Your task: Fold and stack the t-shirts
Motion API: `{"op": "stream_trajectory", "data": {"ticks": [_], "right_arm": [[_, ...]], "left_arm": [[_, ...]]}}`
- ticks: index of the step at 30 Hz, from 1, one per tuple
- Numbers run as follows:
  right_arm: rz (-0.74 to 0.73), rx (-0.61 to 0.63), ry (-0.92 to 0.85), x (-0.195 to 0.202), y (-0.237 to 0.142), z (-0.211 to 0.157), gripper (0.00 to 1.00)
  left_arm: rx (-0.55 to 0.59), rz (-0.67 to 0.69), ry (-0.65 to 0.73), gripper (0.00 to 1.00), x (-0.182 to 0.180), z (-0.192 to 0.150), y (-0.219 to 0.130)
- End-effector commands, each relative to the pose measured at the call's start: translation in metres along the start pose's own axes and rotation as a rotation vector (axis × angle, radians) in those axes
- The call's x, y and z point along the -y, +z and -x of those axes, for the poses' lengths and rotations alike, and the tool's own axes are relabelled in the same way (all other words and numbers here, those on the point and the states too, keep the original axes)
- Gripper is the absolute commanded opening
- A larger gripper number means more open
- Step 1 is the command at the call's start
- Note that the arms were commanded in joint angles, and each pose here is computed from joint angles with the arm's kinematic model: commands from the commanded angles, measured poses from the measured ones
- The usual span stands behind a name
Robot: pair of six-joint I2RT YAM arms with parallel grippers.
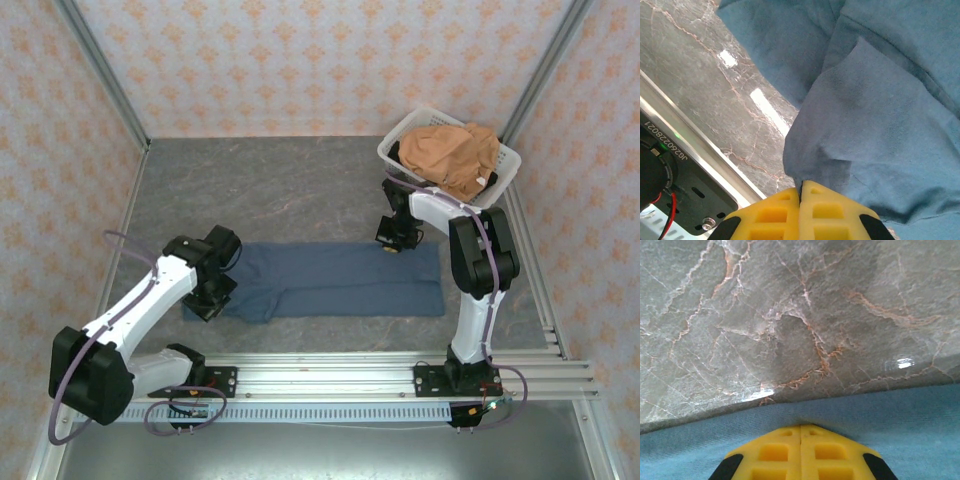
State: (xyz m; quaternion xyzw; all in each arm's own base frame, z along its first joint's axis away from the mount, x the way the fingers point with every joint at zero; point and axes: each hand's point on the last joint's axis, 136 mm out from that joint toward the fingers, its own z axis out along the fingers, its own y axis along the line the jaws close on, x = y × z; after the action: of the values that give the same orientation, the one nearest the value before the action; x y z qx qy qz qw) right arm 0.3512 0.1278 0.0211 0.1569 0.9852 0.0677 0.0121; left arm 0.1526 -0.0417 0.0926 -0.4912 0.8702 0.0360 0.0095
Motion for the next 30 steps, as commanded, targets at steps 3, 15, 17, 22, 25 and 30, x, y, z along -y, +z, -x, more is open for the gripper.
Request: {"op": "stream_trajectory", "data": {"ticks": [3,15,17,22,25,30], "right_arm": [[-0.105,-0.015,0.002,0.022,0.011,-0.001,0.04],[-0.113,-0.025,0.008,0.024,0.014,-0.003,0.04],[-0.115,-0.028,0.010,0.025,0.015,-0.004,0.04],[-0.118,-0.028,0.012,0.027,0.015,-0.005,0.04],[-0.116,-0.028,0.014,0.027,0.015,-0.006,0.04],[-0.119,-0.032,0.017,0.028,0.016,-0.008,0.04]], "left_arm": [[0.152,0.013,0.063,0.00,0.009,0.029,-0.026],[0.391,0.011,0.239,0.00,0.053,0.083,-0.047],[0.424,0.007,0.242,0.00,0.057,0.091,-0.048],[0.483,0.015,0.231,0.00,0.057,0.106,-0.040],[0.492,0.028,0.209,0.00,0.052,0.108,-0.026],[0.456,0.064,0.177,0.00,0.042,0.101,0.004]]}}
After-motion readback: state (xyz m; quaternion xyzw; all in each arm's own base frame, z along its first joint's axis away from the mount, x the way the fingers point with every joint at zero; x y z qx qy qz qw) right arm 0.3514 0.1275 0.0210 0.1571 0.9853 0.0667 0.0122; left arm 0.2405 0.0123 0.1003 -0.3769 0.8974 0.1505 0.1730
